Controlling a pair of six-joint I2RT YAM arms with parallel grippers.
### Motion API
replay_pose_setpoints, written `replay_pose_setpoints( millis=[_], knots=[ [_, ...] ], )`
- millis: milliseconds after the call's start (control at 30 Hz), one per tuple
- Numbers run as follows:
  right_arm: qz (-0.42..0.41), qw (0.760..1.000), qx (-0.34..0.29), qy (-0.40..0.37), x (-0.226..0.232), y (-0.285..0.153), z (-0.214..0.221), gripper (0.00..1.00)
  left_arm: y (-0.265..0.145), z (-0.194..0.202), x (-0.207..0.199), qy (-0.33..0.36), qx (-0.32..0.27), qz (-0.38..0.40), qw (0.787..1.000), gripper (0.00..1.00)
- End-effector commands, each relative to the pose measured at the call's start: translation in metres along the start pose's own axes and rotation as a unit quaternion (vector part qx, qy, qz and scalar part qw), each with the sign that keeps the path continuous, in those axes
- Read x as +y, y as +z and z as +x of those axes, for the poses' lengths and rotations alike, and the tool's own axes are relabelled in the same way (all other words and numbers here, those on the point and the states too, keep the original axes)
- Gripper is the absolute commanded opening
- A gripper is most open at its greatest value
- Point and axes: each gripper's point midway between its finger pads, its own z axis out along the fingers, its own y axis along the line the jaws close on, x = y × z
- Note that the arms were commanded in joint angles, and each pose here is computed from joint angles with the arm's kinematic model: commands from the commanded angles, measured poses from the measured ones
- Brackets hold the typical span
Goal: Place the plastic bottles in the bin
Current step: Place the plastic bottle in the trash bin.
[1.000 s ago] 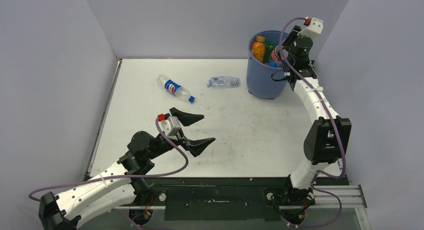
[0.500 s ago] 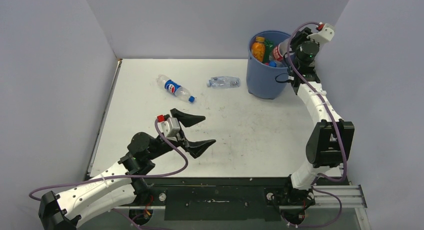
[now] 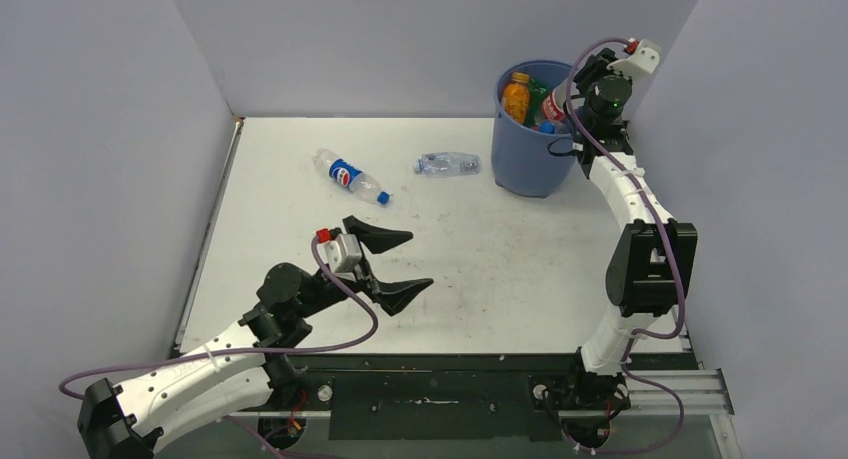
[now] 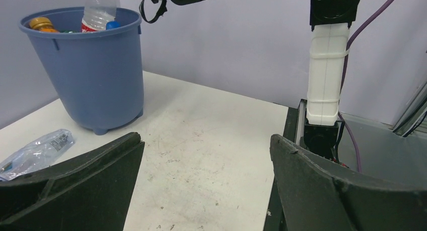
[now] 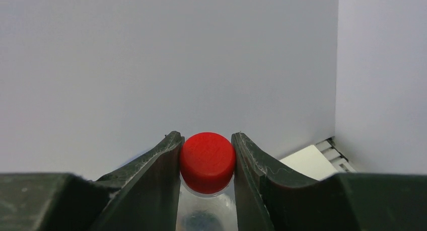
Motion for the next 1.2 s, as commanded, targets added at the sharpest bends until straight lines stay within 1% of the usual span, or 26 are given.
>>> replay_pose_setpoints(
  millis=[0,167,400,433,500,567,600,667,700,733,833,867,933,1000,1167],
  knots=[
    [-0.027,0.999,0.039,-0.014,0.002,-0.001,0.042,0.05,0.003,-0.014,-0.006,0.006,-0.022,0.015,1.000,0.96],
    [-0.032,0.997,0.067,-0.030,0.001,-0.001,0.059,0.05,0.005,-0.011,-0.006,0.005,-0.017,0.018,1.000,0.96],
    [-0.024,0.998,0.045,-0.041,0.003,-0.009,0.026,0.05,0.004,-0.013,-0.007,0.005,-0.019,0.019,1.000,0.96],
    [-0.026,0.997,0.049,-0.049,0.005,-0.009,0.023,0.09,0.004,-0.014,-0.007,0.005,-0.020,0.020,1.000,0.96],
    [-0.031,0.996,0.057,-0.064,0.009,-0.011,0.018,0.30,0.004,-0.014,-0.007,0.005,-0.019,0.020,1.000,0.96],
    [-0.028,0.996,0.060,-0.064,0.008,-0.014,0.016,0.44,0.004,-0.015,-0.008,0.006,-0.020,0.020,1.000,0.96],
    [-0.027,0.996,0.061,-0.064,0.008,-0.015,0.015,0.49,0.003,-0.015,-0.008,0.007,-0.020,0.020,1.000,0.96],
    [-0.026,0.996,0.065,-0.063,0.007,-0.018,0.016,0.50,0.003,-0.016,-0.008,0.008,-0.021,0.018,1.000,0.96],
    [-0.027,0.996,0.067,-0.060,0.007,-0.019,0.016,0.49,0.002,-0.016,-0.007,0.009,-0.022,0.017,1.000,0.96],
    [-0.026,0.996,0.069,-0.057,0.005,-0.020,0.015,0.45,0.002,-0.017,-0.007,0.009,-0.023,0.017,1.000,0.96],
    [-0.027,0.996,0.070,-0.048,0.004,-0.023,0.014,0.27,0.002,-0.017,-0.008,0.009,-0.023,0.018,1.000,0.96],
    [-0.028,0.996,0.070,-0.046,0.004,-0.023,0.013,0.19,0.002,-0.018,-0.008,0.009,-0.023,0.019,1.000,0.96],
    [-0.025,0.997,0.067,-0.041,0.003,-0.024,0.010,0.11,0.002,-0.017,-0.008,0.010,-0.023,0.019,1.000,0.96],
    [-0.021,0.998,0.055,-0.034,0.002,-0.024,0.001,0.06,0.002,-0.018,-0.008,0.010,-0.023,0.019,1.000,0.96],
    [-0.007,1.000,0.000,-0.027,0.002,-0.032,-0.044,0.05,0.002,-0.017,-0.009,0.011,-0.023,0.020,0.999,0.96]
  ],
)
